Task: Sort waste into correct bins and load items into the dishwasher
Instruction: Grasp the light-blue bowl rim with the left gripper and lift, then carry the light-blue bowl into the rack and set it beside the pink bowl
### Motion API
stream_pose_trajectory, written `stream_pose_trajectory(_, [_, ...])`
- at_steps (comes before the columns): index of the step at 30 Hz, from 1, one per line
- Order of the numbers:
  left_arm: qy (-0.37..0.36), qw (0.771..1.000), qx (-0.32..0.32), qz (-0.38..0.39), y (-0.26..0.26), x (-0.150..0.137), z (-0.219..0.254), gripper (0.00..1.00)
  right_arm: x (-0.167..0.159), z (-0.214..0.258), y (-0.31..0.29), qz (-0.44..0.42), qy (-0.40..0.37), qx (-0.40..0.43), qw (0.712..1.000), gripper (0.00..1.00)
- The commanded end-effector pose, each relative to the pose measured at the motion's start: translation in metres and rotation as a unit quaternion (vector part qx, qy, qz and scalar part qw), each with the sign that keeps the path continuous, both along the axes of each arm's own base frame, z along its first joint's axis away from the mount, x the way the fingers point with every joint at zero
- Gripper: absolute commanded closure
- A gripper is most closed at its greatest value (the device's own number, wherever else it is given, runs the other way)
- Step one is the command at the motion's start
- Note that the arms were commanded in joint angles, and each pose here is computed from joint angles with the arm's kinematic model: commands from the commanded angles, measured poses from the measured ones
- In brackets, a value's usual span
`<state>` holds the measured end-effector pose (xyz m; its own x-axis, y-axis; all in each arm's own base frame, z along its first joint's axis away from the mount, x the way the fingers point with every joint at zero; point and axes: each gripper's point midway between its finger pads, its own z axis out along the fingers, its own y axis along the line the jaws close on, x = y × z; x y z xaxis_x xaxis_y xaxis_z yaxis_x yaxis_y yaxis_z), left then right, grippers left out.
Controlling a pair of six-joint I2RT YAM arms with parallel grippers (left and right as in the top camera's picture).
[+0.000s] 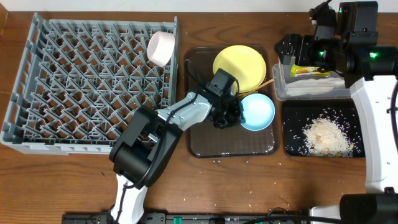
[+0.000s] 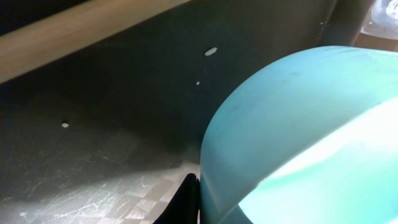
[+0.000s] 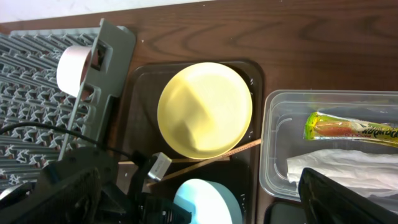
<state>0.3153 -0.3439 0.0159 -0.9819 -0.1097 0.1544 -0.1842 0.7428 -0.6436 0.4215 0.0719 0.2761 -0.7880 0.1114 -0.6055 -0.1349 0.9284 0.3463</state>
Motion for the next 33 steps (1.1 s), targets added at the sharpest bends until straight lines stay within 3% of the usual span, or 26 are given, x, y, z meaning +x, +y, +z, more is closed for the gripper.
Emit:
stream_pose_trajectory(1, [0.022, 1.000, -0.017, -0.002, 0.005, -0.001, -0.002, 0.93, -0.001, 0.004, -0.003, 0.002, -0.008, -0.004, 1.000, 0.01])
stream_pose_trajectory(10, [-0.022, 0.999, -0.037, -0.023, 0.006, 0.005, 0.029, 0.93, -0.001, 0.004, -0.003, 0.002, -0.008, -0.004, 1.000, 0.01])
stream_pose_trajectory(15, [-0.039, 0.999, -0.025, -0.021, 0.035, 0.016, 0.039, 0.93, -0.001, 0.004, -0.003, 0.002, -0.008, -0.004, 1.000, 0.01])
stream_pose_trajectory(18, [-0.085, 0.996, 0.002, -0.010, 0.057, 0.030, 0.057, 0.93, -0.001, 0.004, -0.003, 0.002, -0.008, -0.004, 1.000, 0.01])
stream_pose_trajectory(22, [-0.149, 0.989, 0.012, 0.012, 0.097, 0.055, 0.091, 0.93, -0.001, 0.004, -0.003, 0.002, -0.008, -0.004, 1.000, 0.01])
stream_pose_trajectory(30, [-0.211, 0.966, 0.028, 0.148, 0.225, 0.105, 0.142, 0.93, -0.001, 0.004, -0.003, 0.002, -0.008, -0.004, 1.000, 0.01])
stream_pose_trajectory(32, [-0.220, 0.953, 0.071, 0.194, 0.265, 0.109, 0.148, 0.93, -0.001, 0.004, -0.003, 0.002, -0.008, -0.004, 1.000, 0.01])
stream_pose_trajectory(33, [-0.230, 0.939, 0.127, 0.221, 0.298, 0.107, 0.151, 0.93, -0.001, 0.004, -0.003, 0.002, -0.008, -0.004, 1.000, 0.01])
